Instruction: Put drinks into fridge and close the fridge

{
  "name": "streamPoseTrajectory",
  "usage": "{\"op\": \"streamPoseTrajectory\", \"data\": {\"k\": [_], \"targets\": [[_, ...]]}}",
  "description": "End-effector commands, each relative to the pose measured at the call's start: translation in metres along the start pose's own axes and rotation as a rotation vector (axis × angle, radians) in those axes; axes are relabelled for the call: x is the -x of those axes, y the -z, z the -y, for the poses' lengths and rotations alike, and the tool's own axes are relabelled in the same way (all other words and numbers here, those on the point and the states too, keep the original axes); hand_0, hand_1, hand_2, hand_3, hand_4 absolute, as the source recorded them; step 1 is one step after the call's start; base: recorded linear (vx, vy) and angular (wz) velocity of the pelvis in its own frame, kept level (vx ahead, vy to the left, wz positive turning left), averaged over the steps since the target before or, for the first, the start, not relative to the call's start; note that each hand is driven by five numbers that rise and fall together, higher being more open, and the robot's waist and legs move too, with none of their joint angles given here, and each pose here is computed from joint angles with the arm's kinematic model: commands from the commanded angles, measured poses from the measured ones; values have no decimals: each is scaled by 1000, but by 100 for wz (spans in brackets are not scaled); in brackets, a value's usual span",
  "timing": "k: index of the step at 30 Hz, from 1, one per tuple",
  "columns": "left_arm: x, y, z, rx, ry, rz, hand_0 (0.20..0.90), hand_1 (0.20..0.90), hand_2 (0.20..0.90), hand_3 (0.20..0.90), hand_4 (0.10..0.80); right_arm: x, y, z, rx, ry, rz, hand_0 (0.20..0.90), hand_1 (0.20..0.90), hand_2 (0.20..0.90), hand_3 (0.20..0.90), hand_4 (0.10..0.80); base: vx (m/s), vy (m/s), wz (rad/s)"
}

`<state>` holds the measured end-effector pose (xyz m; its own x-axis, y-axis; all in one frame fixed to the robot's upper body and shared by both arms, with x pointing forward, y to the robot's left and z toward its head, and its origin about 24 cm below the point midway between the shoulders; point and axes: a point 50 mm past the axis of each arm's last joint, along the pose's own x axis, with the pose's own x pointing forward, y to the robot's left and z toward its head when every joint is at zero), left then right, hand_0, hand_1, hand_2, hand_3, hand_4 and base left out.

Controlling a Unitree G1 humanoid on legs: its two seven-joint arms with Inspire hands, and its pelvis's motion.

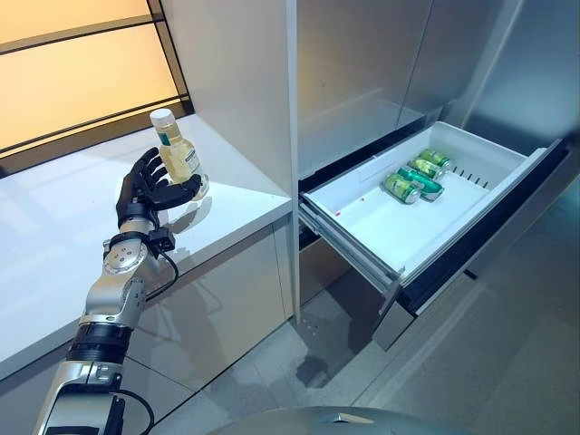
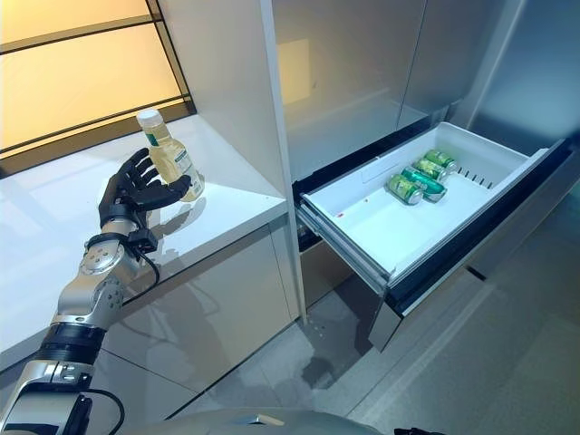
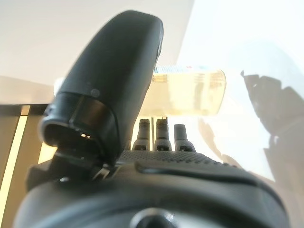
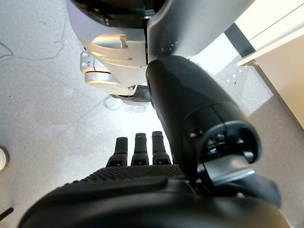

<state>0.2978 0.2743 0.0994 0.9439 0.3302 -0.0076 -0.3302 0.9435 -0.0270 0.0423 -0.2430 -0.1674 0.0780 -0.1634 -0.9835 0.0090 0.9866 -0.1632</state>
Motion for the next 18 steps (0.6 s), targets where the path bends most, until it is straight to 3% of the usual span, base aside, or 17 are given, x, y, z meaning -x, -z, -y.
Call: {"op": "streamPoseTrajectory", "data": {"k": [1,18], "targets": [[-29,-80,12,21,-15,282,900,900,900,900,800,0,-10,-4,56,-24,10,900,900,900,900,800,13,-6,-5],[-45,-94,4,-75,-119,309,900,900,900,900,800,0,-6,-3,60,-23,2,900,900,900,900,800,9,-1,-1]]}}
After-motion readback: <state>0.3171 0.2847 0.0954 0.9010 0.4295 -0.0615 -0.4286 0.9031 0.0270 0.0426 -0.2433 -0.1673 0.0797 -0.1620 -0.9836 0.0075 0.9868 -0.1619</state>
